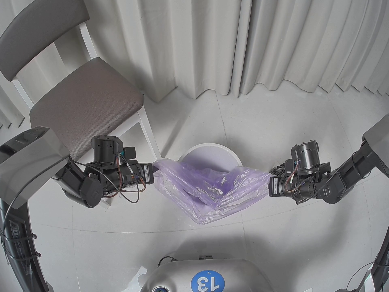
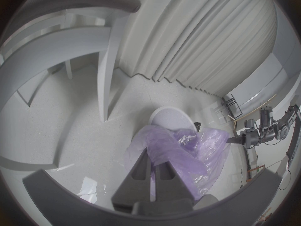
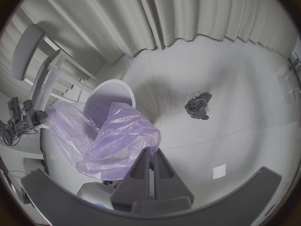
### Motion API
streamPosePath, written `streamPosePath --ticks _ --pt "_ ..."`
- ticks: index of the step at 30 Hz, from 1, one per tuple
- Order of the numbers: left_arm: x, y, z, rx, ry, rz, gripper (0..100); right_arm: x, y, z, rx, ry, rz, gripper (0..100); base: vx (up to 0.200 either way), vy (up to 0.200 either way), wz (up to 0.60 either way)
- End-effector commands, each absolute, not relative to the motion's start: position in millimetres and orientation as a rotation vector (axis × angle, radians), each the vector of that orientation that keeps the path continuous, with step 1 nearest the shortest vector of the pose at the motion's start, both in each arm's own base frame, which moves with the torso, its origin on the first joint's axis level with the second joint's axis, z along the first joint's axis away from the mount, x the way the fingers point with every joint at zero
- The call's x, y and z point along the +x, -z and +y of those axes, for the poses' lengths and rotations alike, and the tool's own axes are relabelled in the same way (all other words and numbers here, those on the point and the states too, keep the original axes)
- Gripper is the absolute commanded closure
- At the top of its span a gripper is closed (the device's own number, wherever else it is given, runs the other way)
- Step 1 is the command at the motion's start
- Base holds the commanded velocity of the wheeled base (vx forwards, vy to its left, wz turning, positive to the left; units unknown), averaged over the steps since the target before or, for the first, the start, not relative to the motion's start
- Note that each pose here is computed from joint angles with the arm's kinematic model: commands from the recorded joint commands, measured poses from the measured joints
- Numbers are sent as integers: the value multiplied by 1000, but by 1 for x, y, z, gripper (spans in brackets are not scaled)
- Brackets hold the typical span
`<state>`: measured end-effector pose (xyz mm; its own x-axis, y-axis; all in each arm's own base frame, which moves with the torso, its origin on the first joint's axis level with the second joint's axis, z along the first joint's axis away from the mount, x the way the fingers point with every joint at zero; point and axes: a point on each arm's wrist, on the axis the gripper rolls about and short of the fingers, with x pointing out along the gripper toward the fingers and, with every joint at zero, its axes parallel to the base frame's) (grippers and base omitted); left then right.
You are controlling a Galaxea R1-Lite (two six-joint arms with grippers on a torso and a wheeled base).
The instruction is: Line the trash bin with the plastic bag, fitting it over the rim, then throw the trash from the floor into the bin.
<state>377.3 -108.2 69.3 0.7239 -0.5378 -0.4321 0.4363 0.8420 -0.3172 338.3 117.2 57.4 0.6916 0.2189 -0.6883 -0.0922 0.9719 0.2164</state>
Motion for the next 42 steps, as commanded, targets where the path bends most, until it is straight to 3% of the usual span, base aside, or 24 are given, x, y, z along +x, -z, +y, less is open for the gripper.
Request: streamPosePath --ticks 1,7,15,42 --pt "371 -80 -101 -183 528 572 100 336 -57 124 150 -171 832 100 0 0 0" --pt "373 -67 -106 -167 529 609 100 332 -51 122 144 -164 860 100 0 0 0" --pt "386 -37 -115 -160 535 545 100 334 -40 121 183 -156 845 100 0 0 0" --pt "393 -29 -118 -297 502 486 100 357 -14 112 272 -116 765 100 0 0 0"
